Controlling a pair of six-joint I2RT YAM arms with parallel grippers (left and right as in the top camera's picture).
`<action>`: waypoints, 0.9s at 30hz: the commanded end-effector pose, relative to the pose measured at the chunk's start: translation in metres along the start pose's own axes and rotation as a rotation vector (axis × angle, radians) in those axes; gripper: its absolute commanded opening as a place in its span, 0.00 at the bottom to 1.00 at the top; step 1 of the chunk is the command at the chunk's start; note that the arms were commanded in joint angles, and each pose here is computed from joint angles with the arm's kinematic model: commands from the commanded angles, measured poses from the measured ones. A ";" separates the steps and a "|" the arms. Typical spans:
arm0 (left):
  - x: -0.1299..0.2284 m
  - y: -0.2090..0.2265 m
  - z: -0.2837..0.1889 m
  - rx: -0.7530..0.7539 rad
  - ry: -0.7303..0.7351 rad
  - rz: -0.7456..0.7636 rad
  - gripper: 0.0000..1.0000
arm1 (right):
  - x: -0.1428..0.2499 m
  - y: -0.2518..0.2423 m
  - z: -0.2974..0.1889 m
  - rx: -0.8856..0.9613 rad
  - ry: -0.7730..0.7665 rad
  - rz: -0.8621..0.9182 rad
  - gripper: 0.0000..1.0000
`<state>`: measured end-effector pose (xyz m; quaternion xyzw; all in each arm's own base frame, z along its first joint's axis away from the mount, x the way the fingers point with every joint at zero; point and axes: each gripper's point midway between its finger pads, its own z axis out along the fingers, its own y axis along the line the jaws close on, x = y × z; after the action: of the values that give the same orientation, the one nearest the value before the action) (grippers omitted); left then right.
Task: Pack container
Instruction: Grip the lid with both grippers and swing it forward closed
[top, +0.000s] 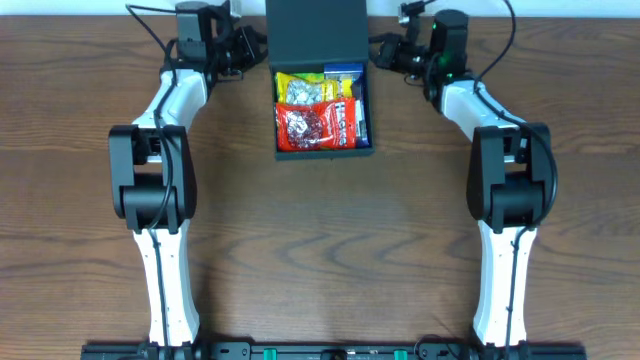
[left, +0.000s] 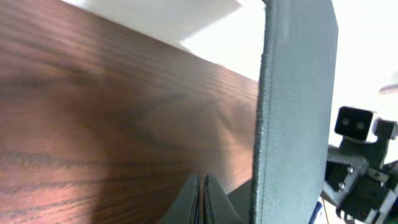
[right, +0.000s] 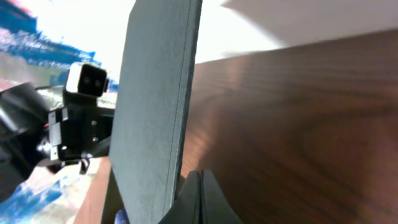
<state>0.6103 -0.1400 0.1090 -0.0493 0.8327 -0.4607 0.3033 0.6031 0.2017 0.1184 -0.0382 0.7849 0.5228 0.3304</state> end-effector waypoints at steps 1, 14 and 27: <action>-0.007 -0.047 -0.011 0.097 0.021 0.121 0.06 | -0.001 0.040 0.003 -0.117 0.067 -0.093 0.01; -0.004 -0.050 -0.015 0.074 0.032 0.146 0.06 | 0.004 0.016 0.007 0.016 0.066 -0.152 0.01; -0.012 -0.043 -0.015 0.028 -0.007 0.183 0.06 | -0.007 0.016 0.013 0.055 0.015 -0.262 0.01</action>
<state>0.6040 -0.1391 0.1077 -0.0089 0.8442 -0.4356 0.3123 0.6110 0.1968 0.1080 -0.0972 0.8085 0.4433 0.3748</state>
